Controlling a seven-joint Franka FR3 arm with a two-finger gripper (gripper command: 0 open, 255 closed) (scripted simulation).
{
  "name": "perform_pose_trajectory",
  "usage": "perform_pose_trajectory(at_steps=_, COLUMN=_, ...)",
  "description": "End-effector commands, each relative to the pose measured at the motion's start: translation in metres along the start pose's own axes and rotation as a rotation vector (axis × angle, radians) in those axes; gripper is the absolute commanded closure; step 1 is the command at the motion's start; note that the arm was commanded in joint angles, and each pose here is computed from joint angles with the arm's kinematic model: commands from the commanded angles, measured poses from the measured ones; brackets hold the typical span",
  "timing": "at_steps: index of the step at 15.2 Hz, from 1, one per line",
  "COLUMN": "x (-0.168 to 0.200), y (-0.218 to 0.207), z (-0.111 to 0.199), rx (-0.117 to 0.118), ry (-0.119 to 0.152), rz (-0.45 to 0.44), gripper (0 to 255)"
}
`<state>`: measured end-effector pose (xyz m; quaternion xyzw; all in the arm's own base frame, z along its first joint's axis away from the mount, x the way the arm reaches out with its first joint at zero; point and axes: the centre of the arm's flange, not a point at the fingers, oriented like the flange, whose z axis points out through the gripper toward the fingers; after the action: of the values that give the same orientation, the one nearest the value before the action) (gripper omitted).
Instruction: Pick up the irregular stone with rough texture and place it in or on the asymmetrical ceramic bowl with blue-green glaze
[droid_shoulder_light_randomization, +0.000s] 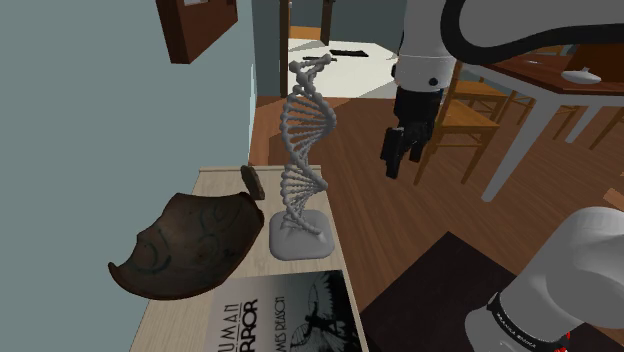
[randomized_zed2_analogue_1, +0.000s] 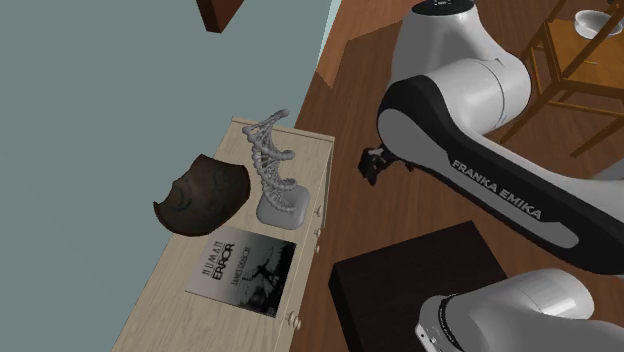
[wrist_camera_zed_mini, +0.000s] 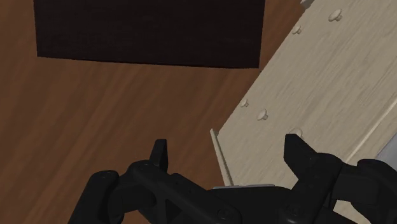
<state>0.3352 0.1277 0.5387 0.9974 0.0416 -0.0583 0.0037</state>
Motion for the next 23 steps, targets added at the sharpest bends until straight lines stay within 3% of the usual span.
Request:
perform_pose_trajectory(at_steps=1, x=0.014, y=-0.019, z=0.001, rx=0.012, ry=0.013, rz=0.027, gripper=0)
perform_pose_trajectory(at_steps=23, x=0.187, y=-0.209, z=-0.009, rx=0.123, ry=0.136, rz=0.291, gripper=0)
